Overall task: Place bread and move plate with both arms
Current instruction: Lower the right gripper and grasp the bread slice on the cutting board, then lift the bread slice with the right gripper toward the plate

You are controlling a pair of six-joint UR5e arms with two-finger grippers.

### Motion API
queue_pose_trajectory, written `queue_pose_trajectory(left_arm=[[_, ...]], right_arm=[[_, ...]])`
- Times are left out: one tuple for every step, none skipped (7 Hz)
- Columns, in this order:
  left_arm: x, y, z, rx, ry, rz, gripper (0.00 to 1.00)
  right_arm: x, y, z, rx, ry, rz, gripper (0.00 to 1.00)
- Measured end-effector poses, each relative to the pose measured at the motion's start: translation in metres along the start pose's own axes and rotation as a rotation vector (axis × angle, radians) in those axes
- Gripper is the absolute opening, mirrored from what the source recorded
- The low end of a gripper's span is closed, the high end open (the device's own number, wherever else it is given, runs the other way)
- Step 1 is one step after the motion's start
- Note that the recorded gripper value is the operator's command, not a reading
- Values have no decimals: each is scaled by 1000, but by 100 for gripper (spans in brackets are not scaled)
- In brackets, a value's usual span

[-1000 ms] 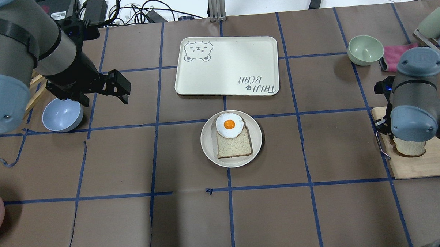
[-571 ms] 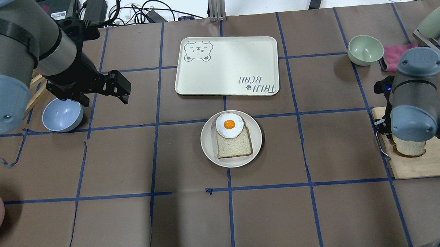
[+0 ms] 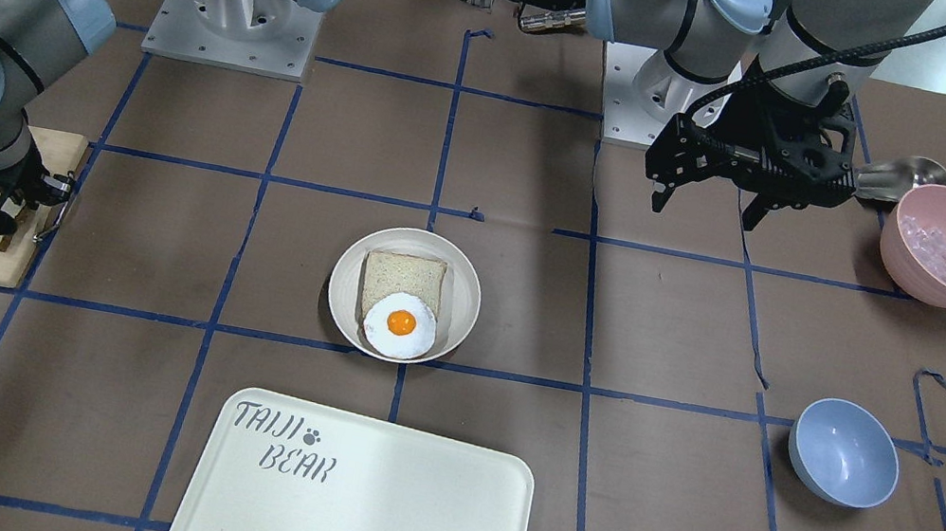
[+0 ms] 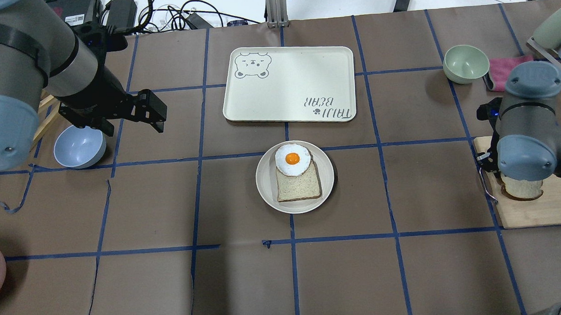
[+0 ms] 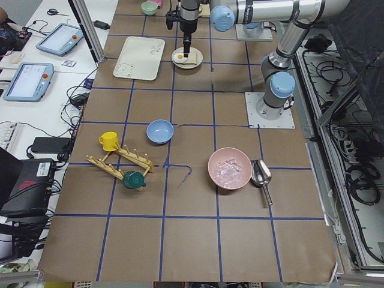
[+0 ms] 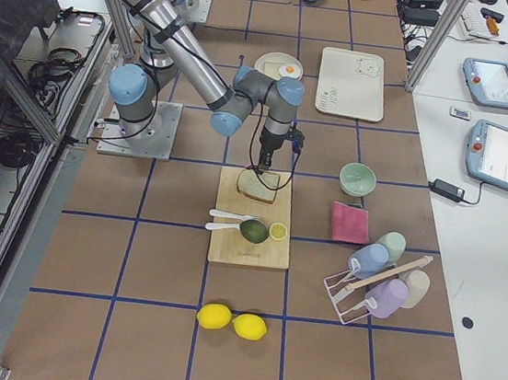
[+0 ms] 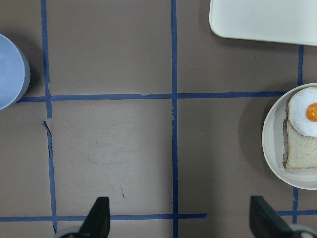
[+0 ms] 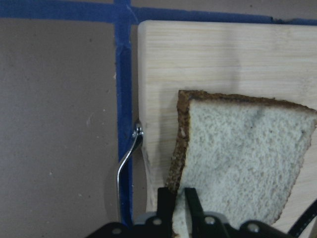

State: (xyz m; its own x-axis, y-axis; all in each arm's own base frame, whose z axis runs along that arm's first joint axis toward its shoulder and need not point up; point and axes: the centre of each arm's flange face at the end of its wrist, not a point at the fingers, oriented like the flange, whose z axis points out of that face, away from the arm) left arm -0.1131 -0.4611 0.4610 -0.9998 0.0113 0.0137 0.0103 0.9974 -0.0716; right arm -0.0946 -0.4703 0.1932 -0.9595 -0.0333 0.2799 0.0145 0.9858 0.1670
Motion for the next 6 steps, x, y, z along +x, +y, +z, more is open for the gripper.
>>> queue_pose_trajectory(left_arm=[[0,0,0,0,0,0,100],[0,0,0,1,0,1,100],[0,0,-1,2,0,1,100],[0,0,-1,2,0,1,100],[0,0,-1,2,0,1,100],[0,0,0,1,0,1,100]], right_arm=[[0,1,1,-7,-2,-2,0],[0,1,2,-9,-4,-4,0],[1,0,0,-6,-5,-3,0],[4,-1,-8,5,-1,3,0],[10,-2,-23,12,-2,7,0],[19,-3,-51,5,-13,9,0]])
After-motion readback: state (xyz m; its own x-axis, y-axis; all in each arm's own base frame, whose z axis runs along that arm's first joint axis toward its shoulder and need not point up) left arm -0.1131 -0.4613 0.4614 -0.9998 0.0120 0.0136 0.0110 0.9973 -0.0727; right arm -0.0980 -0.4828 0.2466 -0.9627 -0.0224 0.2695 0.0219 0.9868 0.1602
